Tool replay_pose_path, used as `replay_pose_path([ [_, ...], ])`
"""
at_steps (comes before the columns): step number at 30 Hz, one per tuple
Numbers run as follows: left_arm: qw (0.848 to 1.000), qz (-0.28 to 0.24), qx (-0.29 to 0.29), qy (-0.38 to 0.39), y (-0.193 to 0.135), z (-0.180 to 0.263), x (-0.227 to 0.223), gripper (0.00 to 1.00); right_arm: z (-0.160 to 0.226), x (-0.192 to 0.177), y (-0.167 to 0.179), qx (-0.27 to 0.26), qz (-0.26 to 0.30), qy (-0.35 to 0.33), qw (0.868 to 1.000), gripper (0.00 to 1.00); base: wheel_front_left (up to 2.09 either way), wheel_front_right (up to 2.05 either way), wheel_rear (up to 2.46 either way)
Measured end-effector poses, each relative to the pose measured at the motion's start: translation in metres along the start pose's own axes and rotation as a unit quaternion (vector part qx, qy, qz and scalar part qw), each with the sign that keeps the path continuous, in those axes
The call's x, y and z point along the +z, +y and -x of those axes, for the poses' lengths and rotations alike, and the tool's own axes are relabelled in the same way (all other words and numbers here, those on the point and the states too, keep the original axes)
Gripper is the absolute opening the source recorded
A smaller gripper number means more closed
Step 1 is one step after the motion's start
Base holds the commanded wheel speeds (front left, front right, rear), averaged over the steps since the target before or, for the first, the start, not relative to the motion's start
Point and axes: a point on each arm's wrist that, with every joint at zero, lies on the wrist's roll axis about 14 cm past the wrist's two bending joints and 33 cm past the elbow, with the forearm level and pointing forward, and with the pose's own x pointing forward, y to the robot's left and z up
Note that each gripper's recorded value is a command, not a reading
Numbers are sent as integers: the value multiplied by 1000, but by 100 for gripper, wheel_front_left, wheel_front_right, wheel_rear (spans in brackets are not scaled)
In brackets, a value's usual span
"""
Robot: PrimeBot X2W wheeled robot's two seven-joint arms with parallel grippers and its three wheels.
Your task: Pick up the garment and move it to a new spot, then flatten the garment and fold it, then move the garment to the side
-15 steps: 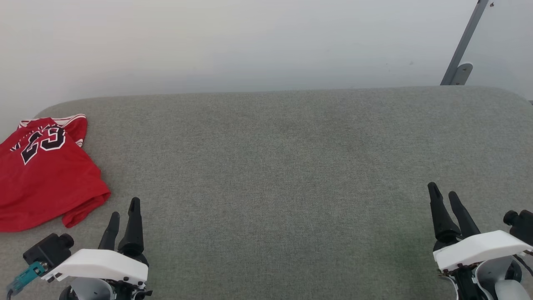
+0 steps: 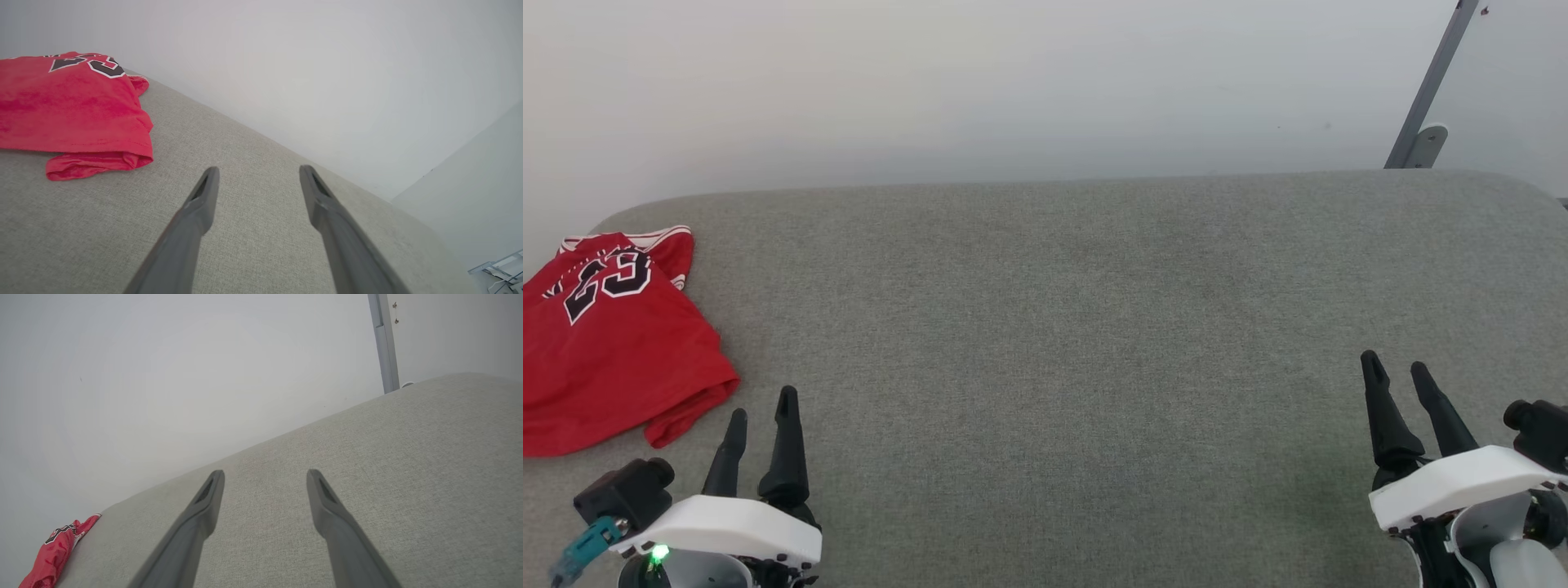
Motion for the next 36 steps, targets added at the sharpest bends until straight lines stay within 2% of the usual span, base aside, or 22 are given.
replay_pose_path([
  [16, 996, -82, -33, -22, -12, 6, 3, 100, 0, 7, 3, 11, 87, -12, 996, 100, 0, 0, 0],
  [36, 983, -167, -65, -44, -23, 11, 6, 100, 0, 15, 8, 27, 178, -26, 983, 100, 0, 0, 0],
])
